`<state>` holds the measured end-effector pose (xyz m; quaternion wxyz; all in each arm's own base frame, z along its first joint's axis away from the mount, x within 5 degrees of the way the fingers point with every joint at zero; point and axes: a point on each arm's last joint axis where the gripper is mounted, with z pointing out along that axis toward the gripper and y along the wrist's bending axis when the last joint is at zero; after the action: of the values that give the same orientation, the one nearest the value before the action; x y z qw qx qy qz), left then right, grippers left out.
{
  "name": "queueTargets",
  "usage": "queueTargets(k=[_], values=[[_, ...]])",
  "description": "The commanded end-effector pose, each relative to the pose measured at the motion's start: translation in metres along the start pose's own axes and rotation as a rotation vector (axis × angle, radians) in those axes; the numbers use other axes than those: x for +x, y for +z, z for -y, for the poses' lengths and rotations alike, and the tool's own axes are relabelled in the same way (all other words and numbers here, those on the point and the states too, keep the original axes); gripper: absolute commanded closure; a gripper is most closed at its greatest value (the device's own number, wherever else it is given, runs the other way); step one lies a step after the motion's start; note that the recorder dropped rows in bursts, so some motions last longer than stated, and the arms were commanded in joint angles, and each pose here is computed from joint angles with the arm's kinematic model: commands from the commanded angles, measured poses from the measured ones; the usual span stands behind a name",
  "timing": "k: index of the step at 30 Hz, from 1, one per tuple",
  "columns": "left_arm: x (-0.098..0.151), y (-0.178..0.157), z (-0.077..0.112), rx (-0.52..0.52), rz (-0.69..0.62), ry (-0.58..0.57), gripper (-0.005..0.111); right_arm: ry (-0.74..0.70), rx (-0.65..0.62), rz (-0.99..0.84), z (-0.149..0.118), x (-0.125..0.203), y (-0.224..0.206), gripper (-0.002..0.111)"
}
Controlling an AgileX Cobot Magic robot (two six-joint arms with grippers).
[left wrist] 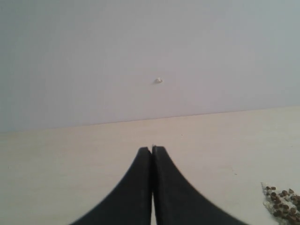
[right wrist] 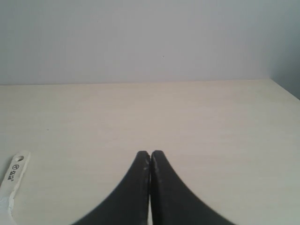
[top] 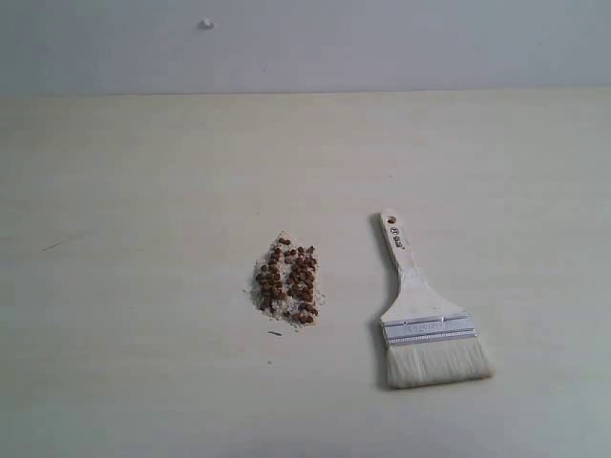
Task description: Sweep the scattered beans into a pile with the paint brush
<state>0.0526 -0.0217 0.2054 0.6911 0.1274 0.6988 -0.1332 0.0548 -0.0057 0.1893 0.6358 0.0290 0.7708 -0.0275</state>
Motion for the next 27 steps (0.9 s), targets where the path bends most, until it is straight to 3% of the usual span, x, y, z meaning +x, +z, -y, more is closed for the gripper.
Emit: queueTargets(k=[1, 3, 12, 27], values=[[0.008, -0.001, 0.000, 0.004, -0.081, 0.119, 0.107, 0.006, 0.001, 0.018, 0.000, 0.000, 0.000, 0.108], [0.014, -0.001, -0.002, -0.006, -0.140, 0.170, 0.107, 0.006, 0.001, 0.018, 0.000, 0.000, 0.000, 0.108], [0.015, -0.003, -0.012, -0.164, -0.166, 0.094, 0.107, 0.006, 0.001, 0.018, 0.000, 0.000, 0.000, 0.108], [0.015, -0.003, -0.013, -0.177, -0.167, 0.096, 0.107, 0.006, 0.001, 0.018, 0.000, 0.000, 0.000, 0.108]])
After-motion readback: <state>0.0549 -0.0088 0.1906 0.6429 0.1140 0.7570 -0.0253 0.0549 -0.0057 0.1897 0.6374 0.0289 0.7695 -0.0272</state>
